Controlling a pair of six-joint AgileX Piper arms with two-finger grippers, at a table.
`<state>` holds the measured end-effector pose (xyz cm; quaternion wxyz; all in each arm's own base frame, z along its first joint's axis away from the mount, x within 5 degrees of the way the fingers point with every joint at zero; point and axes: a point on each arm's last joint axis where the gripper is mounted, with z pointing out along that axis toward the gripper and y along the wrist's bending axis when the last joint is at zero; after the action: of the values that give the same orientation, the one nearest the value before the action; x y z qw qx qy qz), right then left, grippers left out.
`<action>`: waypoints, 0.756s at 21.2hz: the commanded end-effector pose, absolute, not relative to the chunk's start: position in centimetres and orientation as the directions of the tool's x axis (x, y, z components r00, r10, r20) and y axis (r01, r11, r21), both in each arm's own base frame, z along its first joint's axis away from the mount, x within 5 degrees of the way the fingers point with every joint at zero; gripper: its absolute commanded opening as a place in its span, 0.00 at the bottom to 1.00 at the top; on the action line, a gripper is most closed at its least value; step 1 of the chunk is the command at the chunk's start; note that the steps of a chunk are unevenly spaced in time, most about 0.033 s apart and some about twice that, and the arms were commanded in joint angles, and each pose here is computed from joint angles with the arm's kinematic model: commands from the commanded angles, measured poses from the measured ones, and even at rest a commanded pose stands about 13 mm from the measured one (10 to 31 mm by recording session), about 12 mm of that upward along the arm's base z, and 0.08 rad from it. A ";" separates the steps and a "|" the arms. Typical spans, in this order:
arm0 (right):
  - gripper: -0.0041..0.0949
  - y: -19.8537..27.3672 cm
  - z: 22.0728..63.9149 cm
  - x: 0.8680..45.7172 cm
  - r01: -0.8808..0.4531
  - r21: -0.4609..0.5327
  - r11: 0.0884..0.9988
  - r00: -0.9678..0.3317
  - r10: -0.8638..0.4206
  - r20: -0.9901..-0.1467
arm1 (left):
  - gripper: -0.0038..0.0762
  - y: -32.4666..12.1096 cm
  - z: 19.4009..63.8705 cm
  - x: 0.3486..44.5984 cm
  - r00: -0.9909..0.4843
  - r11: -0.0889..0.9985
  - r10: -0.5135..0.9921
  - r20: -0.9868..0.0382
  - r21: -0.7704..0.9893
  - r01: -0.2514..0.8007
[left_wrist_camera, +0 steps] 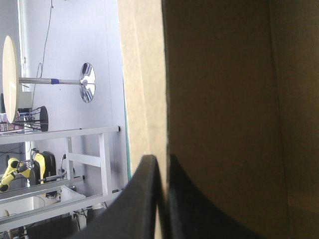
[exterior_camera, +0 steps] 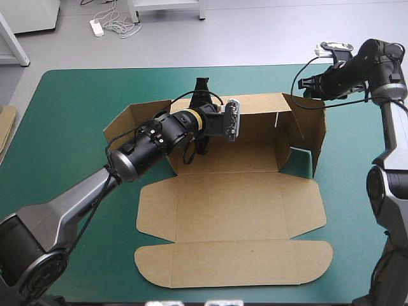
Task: Fold the box
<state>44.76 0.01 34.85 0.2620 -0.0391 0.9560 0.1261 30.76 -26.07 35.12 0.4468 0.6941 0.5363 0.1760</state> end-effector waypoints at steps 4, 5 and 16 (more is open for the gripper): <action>0.50 0.2 38.0 40.9 -0.173 0.221 0.960 -0.838 -0.026 -0.544 | 0.04 -26.1 36.7 30.0 0.354 0.046 0.882 -0.312 0.803 0.594; 0.50 0.2 37.9 40.6 -0.173 0.222 0.960 -0.844 -0.028 -0.536 | 0.04 -26.1 36.7 30.0 0.354 0.046 0.882 -0.312 0.803 0.594; 0.49 1.4 37.3 34.4 -0.274 0.231 0.934 -0.730 -0.046 -0.682 | 0.04 -26.1 36.7 29.9 0.338 0.066 0.881 -0.331 0.793 0.605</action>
<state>36.10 1.19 34.72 0.2811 -0.0762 0.9442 0.1539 30.78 -26.09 35.13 0.4498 0.6887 0.5421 0.1716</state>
